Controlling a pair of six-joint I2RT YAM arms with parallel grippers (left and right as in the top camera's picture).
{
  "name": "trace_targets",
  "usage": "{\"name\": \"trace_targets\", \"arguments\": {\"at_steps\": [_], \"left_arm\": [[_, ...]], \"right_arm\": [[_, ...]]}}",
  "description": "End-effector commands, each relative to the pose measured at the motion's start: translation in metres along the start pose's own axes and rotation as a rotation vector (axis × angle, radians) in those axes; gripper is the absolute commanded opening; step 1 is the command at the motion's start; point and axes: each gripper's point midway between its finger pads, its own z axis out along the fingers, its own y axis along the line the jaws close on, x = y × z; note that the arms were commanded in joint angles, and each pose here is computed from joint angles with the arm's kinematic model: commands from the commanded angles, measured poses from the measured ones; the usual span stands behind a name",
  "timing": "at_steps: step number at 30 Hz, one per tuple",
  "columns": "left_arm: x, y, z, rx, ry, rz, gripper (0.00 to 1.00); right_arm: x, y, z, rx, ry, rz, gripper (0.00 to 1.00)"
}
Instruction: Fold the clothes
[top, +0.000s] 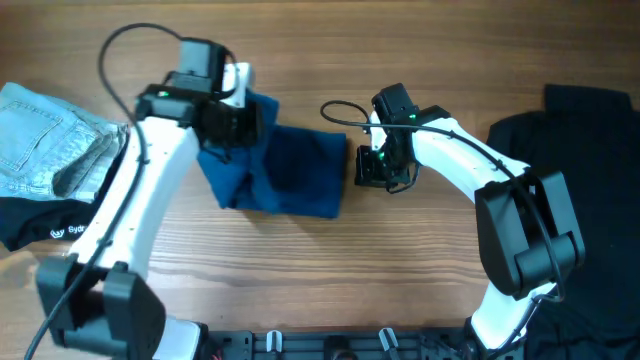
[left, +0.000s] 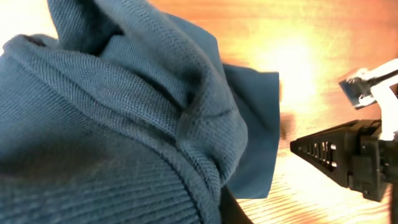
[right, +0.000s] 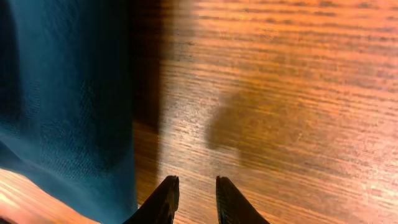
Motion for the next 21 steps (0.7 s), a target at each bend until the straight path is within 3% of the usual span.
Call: {"name": "trace_targets", "arguments": {"at_steps": [1,2,4,6,9,12,15,16,20,21], "left_arm": [[0.016,-0.025,0.044,-0.021,0.086,0.009,0.14],[0.021,-0.034,0.054,-0.016,0.106,0.029,0.14],[0.03,-0.048,0.07,-0.013,0.141,0.025,0.19],[0.041,-0.063,0.082,-0.01,0.168,0.012,0.44],[0.043,-0.079,0.076,0.003,0.168,0.035,0.51],[0.022,-0.083,0.042,-0.004,0.122,0.026,0.61],[-0.001,-0.065,0.007,-0.087,0.053,-0.001,0.64],[-0.006,-0.055,-0.001,-0.127,0.032,-0.013,0.57],[-0.004,-0.008,-0.007,-0.221,0.065,-0.105,0.16],[0.001,-0.004,-0.004,-0.217,0.085,-0.117,0.12]], "right_arm": [[0.003,-0.01,-0.003,0.033,0.008,0.075,0.25],[0.002,-0.018,-0.004,0.059,0.004,0.108,0.25],[0.0,-0.029,-0.008,0.069,0.003,0.157,0.35],[-0.003,-0.039,-0.012,0.064,-0.001,0.183,0.38],[-0.007,-0.048,-0.016,0.062,-0.009,0.21,0.41],[-0.009,-0.053,-0.018,0.06,-0.016,0.2,0.43],[-0.008,-0.053,-0.018,0.062,-0.013,0.2,0.43],[-0.008,-0.053,-0.018,0.062,-0.012,0.199,0.43],[-0.009,-0.052,-0.021,0.061,-0.012,0.155,0.44],[-0.01,-0.05,-0.024,0.057,-0.014,0.146,0.44]]}}
